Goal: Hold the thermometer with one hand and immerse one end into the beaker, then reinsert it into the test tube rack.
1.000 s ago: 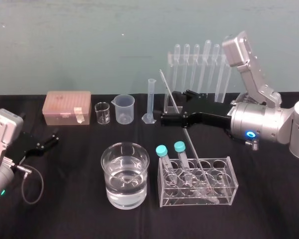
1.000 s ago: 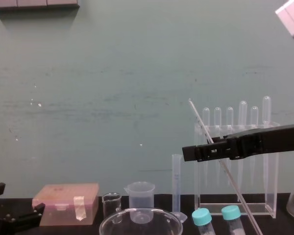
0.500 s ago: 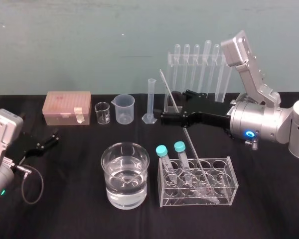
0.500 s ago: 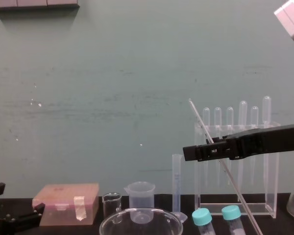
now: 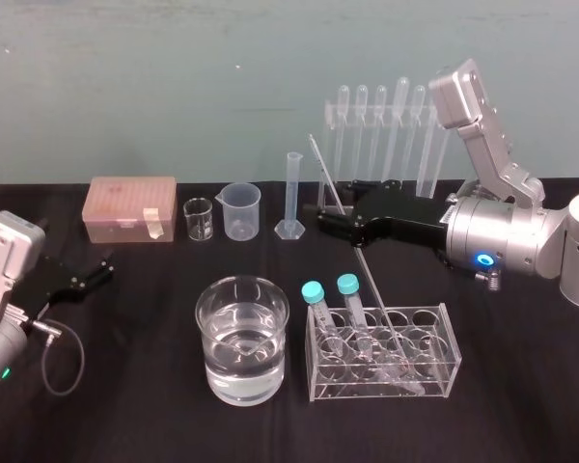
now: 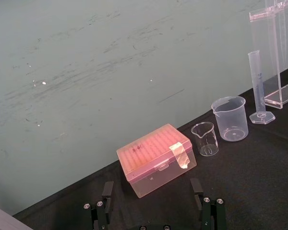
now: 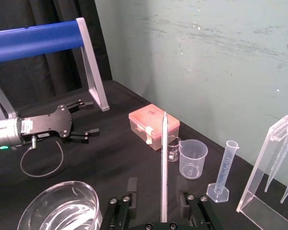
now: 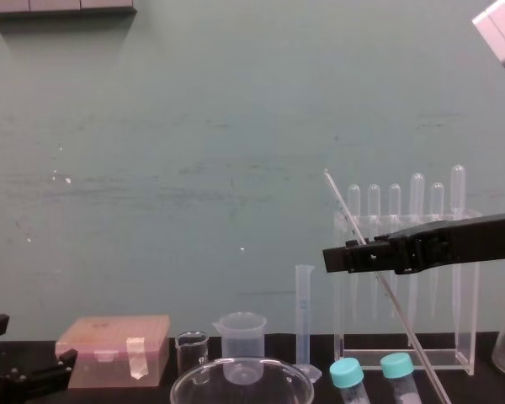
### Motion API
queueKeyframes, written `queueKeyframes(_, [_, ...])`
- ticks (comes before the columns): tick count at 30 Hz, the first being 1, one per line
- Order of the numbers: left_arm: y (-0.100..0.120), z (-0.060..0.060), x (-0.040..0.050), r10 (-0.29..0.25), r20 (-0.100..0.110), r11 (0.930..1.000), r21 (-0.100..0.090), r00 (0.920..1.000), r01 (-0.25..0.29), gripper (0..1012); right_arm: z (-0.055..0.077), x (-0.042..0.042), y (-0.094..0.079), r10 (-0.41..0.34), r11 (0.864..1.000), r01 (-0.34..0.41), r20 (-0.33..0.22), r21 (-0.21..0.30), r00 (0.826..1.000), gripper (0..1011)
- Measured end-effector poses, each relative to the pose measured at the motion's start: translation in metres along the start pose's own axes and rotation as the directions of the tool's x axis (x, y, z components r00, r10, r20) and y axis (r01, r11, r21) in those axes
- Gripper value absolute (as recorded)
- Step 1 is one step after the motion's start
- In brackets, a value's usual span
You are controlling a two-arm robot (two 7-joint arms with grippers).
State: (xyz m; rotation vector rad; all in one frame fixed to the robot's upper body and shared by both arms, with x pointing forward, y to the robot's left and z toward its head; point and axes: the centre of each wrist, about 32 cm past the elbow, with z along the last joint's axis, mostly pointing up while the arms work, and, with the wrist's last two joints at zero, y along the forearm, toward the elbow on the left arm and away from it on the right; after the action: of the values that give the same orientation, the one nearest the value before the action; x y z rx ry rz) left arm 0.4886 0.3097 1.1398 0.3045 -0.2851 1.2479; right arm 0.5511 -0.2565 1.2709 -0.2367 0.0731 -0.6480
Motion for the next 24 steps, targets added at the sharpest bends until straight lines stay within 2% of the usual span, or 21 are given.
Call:
queueKeyframes(1, [0.0000, 0.0000, 0.0000, 0.000, 0.000, 1.0000, 0.000, 1.0000, 0.000, 1008, 0.0000, 0.0000, -0.0001, 0.000, 1.000, 0.000, 0.000, 0.000, 1.000, 509])
queueKeyframes(2, [0.0000, 0.0000, 0.0000, 0.000, 0.000, 1.0000, 0.000, 1.0000, 0.000, 1008, 0.0000, 0.0000, -0.0001, 0.000, 1.000, 0.000, 0.000, 0.000, 1.000, 509])
queueKeyframes(3, [0.0000, 0.0000, 0.0000, 0.000, 0.000, 1.0000, 0.000, 1.0000, 0.000, 1008, 0.0000, 0.0000, -0.0002, 0.000, 1.000, 0.000, 0.000, 0.000, 1.000, 446])
queueKeyframes(8, [0.0000, 0.0000, 0.0000, 0.000, 0.000, 1.0000, 0.000, 1.0000, 0.000, 1008, 0.0000, 0.0000, -0.0003, 0.001, 1.000, -0.001, -0.001, 0.001, 1.000, 283])
queueKeyframes(9, [0.0000, 0.0000, 0.0000, 0.000, 0.000, 1.0000, 0.000, 1.0000, 0.000, 1008, -0.0001, 0.0000, -0.0003, 0.001, 1.000, -0.001, -0.001, 0.001, 1.000, 225])
queueKeyframes(10, [0.0000, 0.0000, 0.0000, 0.000, 0.000, 1.0000, 0.000, 1.0000, 0.000, 1008, -0.0001, 0.0000, -0.0003, 0.001, 1.000, -0.001, -0.001, 0.001, 1.000, 225])
queueKeyframes(15, [0.0000, 0.0000, 0.0000, 0.000, 0.000, 1.0000, 0.000, 1.0000, 0.000, 1008, 0.0000, 0.0000, -0.0003, 0.001, 1.000, -0.001, -0.001, 0.002, 1.000, 66])
queueKeyframes(21, [0.0000, 0.0000, 0.0000, 0.000, 0.000, 1.0000, 0.000, 1.0000, 0.000, 1008, -0.0013, -0.0003, -0.0008, 0.000, 1.000, 0.000, 0.000, 0.006, 1.000, 57])
queueKeyframes(24, [0.0000, 0.0000, 0.0000, 0.000, 0.000, 1.0000, 0.000, 1.0000, 0.000, 1008, -0.0056, -0.0022, -0.0033, -0.012, 0.999, 0.011, 0.008, 0.033, 1.000, 56])
